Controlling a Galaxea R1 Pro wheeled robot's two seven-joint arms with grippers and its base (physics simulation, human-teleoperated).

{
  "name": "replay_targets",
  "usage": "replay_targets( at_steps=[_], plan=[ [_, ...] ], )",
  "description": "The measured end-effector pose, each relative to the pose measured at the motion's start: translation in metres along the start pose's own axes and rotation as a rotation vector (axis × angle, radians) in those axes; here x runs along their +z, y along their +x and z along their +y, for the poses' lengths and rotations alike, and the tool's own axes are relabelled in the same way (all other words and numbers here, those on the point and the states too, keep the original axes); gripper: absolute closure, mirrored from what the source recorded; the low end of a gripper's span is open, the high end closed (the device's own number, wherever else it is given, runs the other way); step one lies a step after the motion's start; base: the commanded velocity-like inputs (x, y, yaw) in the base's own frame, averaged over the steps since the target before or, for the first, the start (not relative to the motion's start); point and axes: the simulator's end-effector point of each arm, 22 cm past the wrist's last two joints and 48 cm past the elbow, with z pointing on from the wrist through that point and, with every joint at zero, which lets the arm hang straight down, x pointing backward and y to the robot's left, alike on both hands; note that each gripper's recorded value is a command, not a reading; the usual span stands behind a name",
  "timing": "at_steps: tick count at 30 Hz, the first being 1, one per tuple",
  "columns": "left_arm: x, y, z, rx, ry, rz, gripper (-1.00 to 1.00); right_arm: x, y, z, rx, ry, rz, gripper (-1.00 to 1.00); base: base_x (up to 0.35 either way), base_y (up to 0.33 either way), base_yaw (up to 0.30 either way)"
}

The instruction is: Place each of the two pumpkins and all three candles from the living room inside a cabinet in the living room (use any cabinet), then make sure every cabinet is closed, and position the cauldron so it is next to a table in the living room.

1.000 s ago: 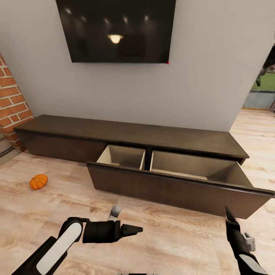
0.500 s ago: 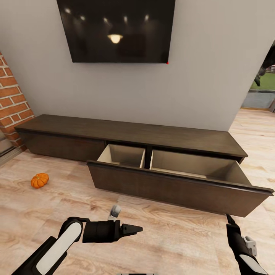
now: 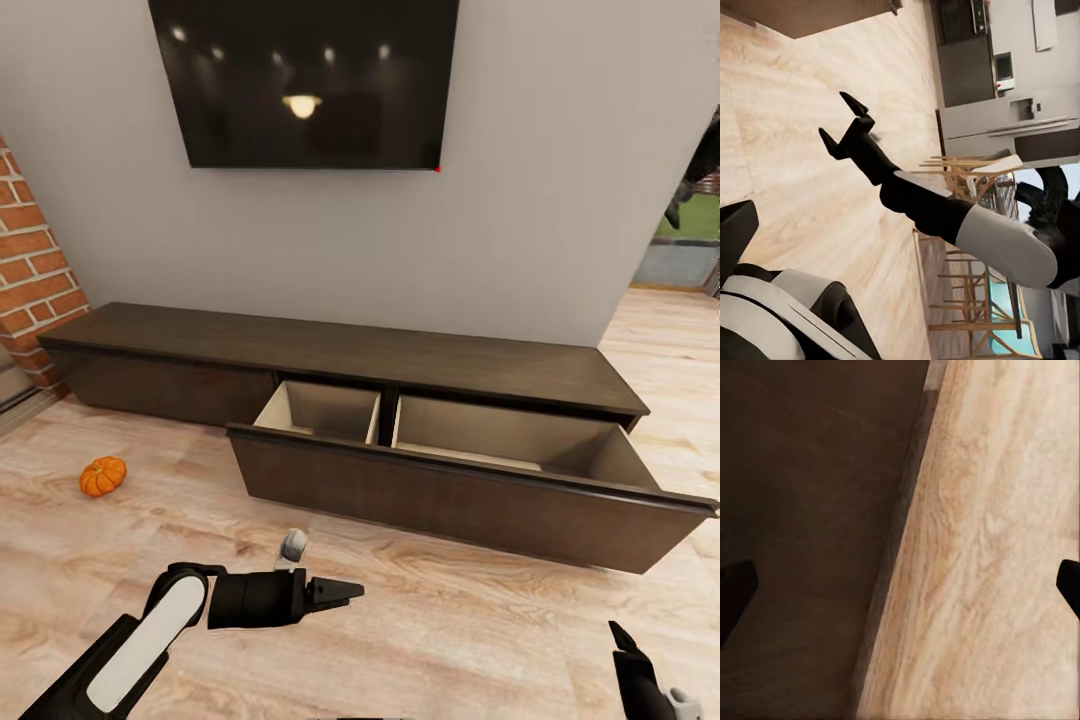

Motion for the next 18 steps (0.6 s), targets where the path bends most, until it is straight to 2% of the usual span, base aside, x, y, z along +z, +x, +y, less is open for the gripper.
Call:
replay_targets(
  at_steps=[2, 4, 7, 18],
  plan=[
    [-0.008, -0.010, -0.003, 0.005, -0.002, -0.027, -1.00, -0.003, 0.002, -0.001, -0.024, -0.002, 0.013, -1.00, 0.000, 0.000, 0.000],
    [-0.013, -0.017, -0.008, 0.013, 0.001, -0.046, -1.00, -0.005, 0.007, 0.000, -0.080, -0.007, 0.041, -1.00, 0.000, 0.000, 0.000],
    [-0.015, -0.019, -0.015, 0.025, 0.011, -0.051, -1.00, -0.009, 0.013, -0.005, -0.117, 0.003, 0.066, -1.00, 0.000, 0.000, 0.000],
    [-0.022, -0.019, -0.032, 0.067, 0.006, -0.054, -1.00, -0.021, 0.021, -0.020, -0.112, 0.043, 0.087, -1.00, 0.000, 0.000, 0.000]
  ],
)
